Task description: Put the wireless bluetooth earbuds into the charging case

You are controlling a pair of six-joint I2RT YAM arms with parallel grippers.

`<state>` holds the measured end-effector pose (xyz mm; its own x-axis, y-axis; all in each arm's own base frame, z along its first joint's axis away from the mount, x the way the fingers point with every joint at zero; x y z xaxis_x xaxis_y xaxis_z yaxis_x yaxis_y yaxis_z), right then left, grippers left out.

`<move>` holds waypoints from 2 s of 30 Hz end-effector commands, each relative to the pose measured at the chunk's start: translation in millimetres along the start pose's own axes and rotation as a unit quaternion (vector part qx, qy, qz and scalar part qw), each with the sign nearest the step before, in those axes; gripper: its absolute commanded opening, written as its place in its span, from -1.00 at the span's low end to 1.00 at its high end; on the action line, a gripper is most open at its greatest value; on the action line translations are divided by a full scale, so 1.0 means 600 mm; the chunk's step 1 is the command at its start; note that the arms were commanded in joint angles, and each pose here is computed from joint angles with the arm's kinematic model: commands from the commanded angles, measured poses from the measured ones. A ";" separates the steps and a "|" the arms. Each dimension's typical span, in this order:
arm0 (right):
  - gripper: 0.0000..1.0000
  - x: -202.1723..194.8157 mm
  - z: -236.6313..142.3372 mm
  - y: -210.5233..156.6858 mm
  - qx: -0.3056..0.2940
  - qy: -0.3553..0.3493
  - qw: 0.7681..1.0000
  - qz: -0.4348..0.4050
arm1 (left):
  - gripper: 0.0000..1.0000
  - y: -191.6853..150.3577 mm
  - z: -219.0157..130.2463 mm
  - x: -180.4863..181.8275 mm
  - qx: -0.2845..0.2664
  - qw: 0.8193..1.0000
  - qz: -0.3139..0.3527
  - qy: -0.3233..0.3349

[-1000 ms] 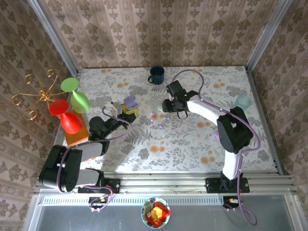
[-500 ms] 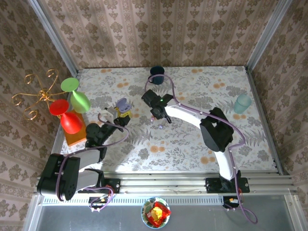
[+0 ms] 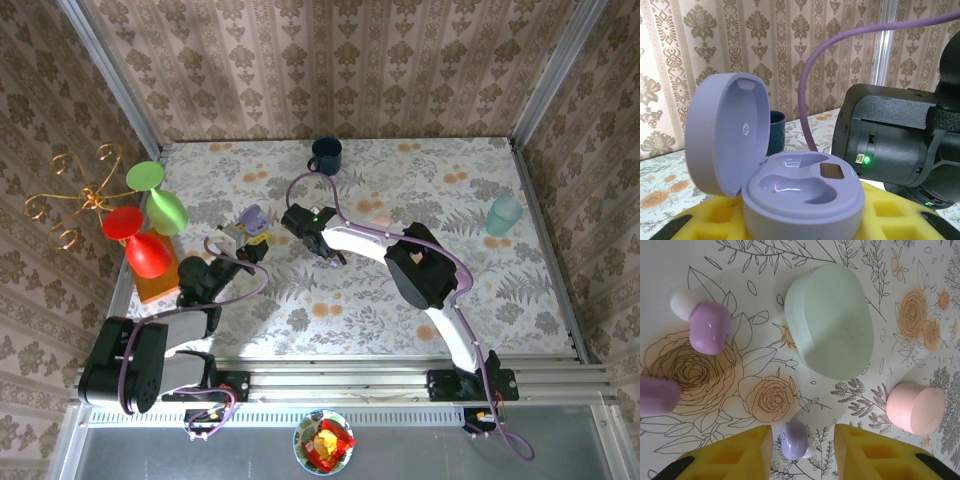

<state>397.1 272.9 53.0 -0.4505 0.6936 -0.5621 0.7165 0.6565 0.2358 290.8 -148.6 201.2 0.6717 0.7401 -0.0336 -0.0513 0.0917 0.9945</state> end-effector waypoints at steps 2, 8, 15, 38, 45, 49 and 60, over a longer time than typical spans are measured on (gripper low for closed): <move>-0.24 -0.006 0.004 -0.006 0.014 -0.027 0.999 -0.015 | -0.29 0.005 -0.005 0.001 -0.009 1.000 0.019 0.001; -0.26 0.004 0.007 -0.016 0.021 -0.023 0.999 -0.018 | -0.29 0.006 -0.004 0.001 -0.009 1.000 0.020 0.000; -0.33 0.012 0.014 -0.025 0.029 -0.020 0.999 -0.020 | -0.28 0.005 -0.005 -0.002 -0.009 1.000 0.017 -0.004; -0.52 0.023 0.030 -0.041 0.046 -0.025 0.998 -0.029 | -0.28 0.005 -0.003 -0.005 -0.008 1.000 0.015 -0.013; -0.63 0.012 0.009 -0.031 0.026 -0.016 0.999 -0.008 | -0.28 0.001 -0.002 -0.008 -0.004 1.000 0.014 -0.018; -0.64 0.003 -0.020 -0.025 -0.002 0.022 0.999 0.036 | -0.28 -0.001 0.000 -0.011 -0.002 1.000 0.017 -0.025; -0.64 -0.033 -0.119 -0.046 -0.088 0.244 0.937 0.235 | -0.29 -0.008 0.022 -0.054 0.002 0.996 0.050 -0.070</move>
<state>351.5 248.6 96.2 -0.3653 0.9092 -0.1999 0.7914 0.4164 0.4476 281.3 -170.3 185.8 0.7335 0.6796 0.0097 -0.0439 0.0331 0.9985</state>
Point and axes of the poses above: each hand's point on the last joint's axis, 136 mm out from that joint toward the fingers, its own z axis out along the fingers, its own x axis along the line the jaws close on, y = z × x, the point moved 1 cm from there along -z, back along the fingers, and after that the axes turned 2 degrees about -z, right-handed, at the moved point
